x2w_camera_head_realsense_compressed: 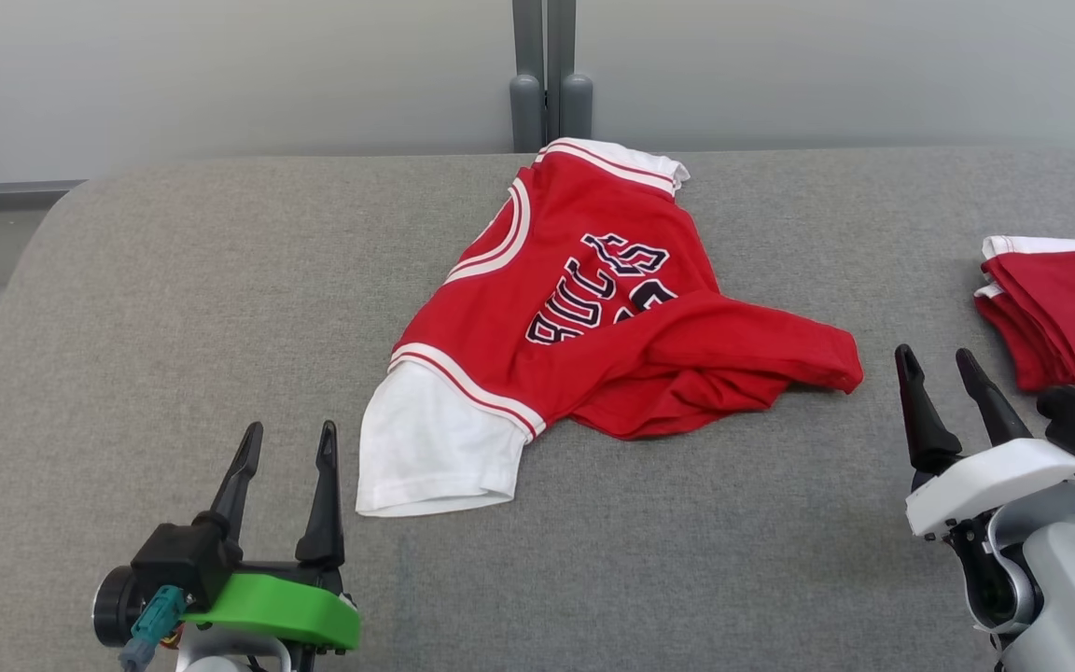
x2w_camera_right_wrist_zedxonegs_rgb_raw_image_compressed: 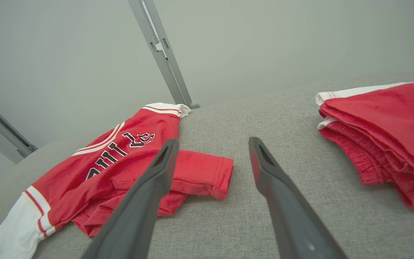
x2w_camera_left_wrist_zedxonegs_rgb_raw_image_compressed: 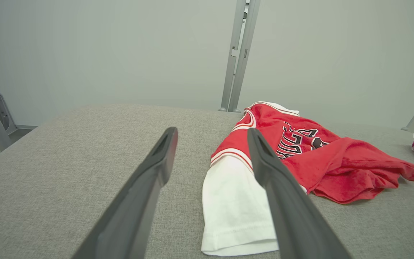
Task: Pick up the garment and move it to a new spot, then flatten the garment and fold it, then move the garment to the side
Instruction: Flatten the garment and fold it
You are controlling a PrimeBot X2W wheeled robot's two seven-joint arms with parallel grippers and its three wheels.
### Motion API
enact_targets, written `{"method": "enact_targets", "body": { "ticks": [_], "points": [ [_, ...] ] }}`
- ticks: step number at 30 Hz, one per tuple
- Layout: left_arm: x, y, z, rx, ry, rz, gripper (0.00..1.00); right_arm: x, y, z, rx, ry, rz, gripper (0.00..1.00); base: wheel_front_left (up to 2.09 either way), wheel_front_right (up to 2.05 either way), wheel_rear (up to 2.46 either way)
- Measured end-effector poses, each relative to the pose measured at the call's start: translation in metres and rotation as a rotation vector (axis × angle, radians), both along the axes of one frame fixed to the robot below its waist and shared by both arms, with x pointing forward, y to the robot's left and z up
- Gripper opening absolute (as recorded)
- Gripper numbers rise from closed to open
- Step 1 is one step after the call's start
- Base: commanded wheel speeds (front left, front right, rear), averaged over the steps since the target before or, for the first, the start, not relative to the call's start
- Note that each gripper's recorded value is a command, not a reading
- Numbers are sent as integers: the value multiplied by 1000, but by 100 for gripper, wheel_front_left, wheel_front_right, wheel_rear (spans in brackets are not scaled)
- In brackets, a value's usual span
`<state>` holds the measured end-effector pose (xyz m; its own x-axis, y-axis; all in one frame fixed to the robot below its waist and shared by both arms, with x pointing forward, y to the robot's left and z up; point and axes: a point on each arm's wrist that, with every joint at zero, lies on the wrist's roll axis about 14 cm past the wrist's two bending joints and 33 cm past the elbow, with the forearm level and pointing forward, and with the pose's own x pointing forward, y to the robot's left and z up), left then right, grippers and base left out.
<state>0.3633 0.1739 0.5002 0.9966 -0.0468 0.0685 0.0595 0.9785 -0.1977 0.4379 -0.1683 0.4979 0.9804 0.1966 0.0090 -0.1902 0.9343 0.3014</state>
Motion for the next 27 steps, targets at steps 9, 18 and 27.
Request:
{"method": "enact_targets", "body": {
  "ticks": [9,18,27],
  "points": [
    [-1,4,-5,1,16,11,100,18,15,-47,3,293,57,100,0,0,0],
    [-6,21,-10,6,35,60,100,33,29,-78,-13,464,88,100,0,0,0],
    [-6,29,-13,12,47,84,100,42,40,-84,-13,467,102,0,0,0,0]
  ]
}}
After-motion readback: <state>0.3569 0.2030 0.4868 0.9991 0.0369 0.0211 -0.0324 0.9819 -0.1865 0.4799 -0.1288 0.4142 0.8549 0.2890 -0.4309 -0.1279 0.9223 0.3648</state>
